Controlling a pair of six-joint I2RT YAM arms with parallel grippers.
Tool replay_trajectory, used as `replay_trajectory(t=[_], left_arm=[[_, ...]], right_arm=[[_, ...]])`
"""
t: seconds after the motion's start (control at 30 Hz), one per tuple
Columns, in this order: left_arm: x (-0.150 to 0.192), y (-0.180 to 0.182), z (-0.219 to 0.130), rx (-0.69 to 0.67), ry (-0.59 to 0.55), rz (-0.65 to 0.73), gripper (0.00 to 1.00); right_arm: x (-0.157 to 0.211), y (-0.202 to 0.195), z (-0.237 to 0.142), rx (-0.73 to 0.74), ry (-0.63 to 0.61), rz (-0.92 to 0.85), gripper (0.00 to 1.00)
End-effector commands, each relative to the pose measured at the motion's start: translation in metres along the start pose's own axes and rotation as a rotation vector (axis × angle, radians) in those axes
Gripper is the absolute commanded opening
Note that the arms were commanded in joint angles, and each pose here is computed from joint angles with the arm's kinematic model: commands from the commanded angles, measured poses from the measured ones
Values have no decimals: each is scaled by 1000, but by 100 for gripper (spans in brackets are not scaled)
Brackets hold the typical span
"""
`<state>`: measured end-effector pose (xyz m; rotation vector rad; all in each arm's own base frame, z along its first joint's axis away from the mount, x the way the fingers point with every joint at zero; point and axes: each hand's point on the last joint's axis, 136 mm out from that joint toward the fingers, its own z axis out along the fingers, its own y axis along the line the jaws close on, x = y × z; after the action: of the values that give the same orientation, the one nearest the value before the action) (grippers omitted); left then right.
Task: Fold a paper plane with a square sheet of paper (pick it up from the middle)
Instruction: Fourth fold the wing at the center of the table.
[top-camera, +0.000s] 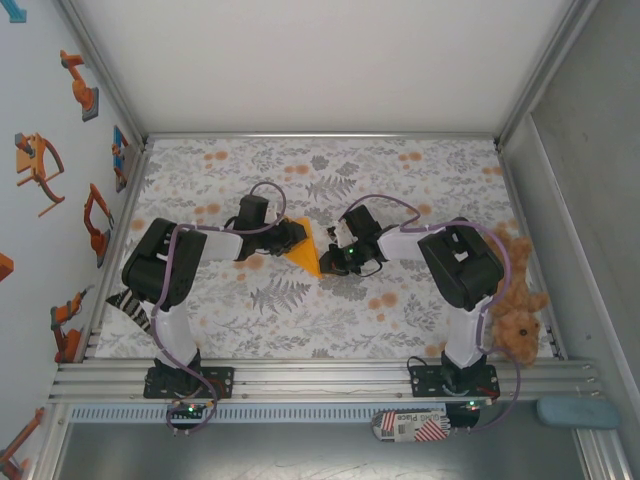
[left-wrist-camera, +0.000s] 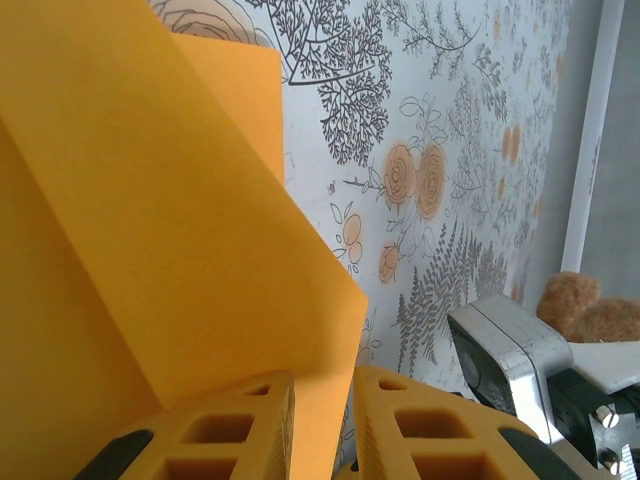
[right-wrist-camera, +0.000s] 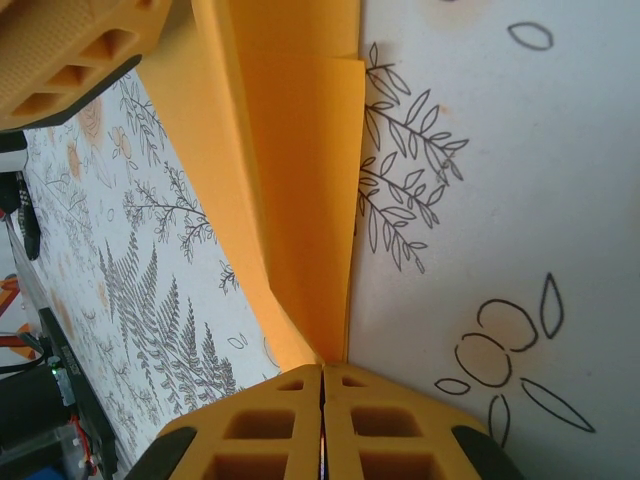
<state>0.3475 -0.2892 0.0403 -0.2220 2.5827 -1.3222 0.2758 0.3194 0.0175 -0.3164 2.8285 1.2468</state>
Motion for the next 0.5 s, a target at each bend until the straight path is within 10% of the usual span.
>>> replay_trajectory(t=[0.0, 0.47], left_arm=[[1, -15, -6, 27, 5, 43, 22], [5, -6, 9, 2, 46, 38, 21]], right_arm=[[10, -20, 2, 70, 20, 23, 8], [11, -23, 1, 81, 14, 24, 9]])
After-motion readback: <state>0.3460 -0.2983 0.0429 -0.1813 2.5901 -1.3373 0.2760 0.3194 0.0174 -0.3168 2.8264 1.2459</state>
